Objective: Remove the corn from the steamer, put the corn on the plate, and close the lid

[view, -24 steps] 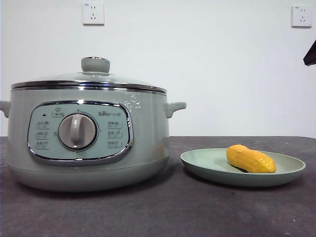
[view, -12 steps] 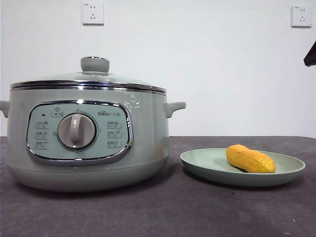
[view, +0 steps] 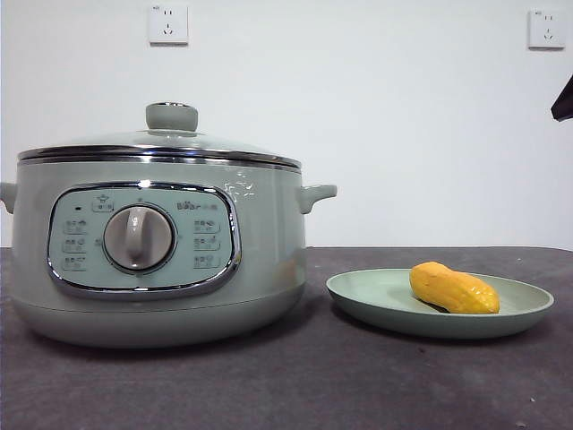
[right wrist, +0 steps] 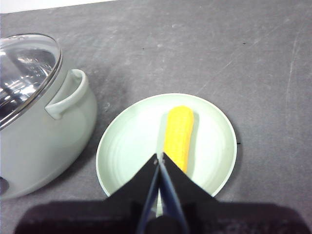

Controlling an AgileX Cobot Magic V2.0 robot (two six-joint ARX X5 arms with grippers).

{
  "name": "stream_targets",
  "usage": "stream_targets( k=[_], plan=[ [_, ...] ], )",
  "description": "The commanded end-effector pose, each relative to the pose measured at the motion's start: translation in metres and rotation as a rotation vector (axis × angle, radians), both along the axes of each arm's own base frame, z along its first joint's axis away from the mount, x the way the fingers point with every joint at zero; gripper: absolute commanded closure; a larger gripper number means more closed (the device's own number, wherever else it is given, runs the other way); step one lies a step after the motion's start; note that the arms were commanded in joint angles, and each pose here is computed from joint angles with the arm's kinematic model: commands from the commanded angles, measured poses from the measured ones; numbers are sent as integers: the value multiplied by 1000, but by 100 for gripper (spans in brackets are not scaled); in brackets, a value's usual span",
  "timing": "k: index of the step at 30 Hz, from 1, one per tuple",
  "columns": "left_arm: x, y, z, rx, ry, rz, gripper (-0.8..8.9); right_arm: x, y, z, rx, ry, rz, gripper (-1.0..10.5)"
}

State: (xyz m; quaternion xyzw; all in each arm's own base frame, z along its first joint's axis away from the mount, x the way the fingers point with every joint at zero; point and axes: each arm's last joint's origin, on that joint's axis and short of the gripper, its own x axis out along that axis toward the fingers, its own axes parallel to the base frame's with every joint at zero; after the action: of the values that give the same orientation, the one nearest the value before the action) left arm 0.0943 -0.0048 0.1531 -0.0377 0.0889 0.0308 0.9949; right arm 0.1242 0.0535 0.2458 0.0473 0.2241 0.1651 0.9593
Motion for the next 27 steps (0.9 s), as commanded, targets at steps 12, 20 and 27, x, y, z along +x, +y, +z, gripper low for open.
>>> stream_targets(
  k=[12, 20, 27],
  plan=[
    [1, 0, -5, -6, 8, 7, 817, 0, 0, 0, 8, -1, -7, 944],
    [1, 0, -5, -6, 8, 7, 817, -1, 0, -2, -25, -2, 6, 944],
    [1, 0, -4, -5, 8, 7, 817, -19, -20, -3, -199, -143, -59, 944]
  ],
)
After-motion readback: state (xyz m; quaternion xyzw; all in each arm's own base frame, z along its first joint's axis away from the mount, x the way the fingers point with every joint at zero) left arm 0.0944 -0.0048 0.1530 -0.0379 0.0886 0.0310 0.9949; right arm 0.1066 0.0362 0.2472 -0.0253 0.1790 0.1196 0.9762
